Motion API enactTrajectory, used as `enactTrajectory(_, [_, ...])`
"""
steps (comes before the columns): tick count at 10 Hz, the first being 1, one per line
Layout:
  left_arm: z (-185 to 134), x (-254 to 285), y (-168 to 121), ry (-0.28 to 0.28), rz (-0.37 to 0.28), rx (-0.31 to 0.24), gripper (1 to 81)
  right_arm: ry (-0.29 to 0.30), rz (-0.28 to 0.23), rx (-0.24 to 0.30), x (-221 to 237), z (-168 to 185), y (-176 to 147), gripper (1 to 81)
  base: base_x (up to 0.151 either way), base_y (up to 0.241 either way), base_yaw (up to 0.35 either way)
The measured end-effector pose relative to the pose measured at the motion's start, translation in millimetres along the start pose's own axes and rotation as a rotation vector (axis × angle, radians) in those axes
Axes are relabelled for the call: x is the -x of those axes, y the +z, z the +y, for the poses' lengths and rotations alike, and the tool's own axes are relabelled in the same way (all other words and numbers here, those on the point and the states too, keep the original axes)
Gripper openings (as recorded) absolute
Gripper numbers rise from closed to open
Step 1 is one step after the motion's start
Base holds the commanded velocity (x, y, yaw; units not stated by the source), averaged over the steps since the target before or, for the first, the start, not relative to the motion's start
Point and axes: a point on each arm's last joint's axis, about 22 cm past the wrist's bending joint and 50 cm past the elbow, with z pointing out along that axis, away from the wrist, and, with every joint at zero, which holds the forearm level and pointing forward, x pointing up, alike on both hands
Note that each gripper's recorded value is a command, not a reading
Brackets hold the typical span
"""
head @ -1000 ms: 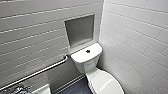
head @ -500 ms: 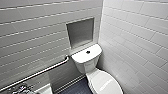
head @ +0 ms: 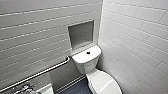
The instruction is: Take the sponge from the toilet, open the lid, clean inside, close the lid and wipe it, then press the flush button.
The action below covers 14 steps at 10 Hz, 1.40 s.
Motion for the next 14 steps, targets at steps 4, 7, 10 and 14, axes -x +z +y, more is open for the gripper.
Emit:
enactTrajectory(4, [8.7,5.5,5.9,0.039,0.044,-0.018,81.1,-0.064,0.041,-0.033,13.0,-3.0,-12.1,1.0,0.0,0.0,0.0])
enactTrajectory(7, [9.0,20.5,2.9,0.039,0.045,-0.022,81.1,-0.072,0.034,-0.031,33.5,-0.1,-11.1,1.0,0.0,0.0,0.0])
enactTrajectory(10, [1.9,49.1,0.3,0.014,0.019,-0.045,81.1,-0.08,0.014,-0.008,60.9,14.8,-12.7,1.0,0.0,0.0,0.0])
enactTrajectory(14, [3.0,43.8,4.6,0.04,0.071,-0.053,81.1,-0.129,0.043,-0.038,69.4,11.7,-13.1,1.0,0.0,0.0,0.0])
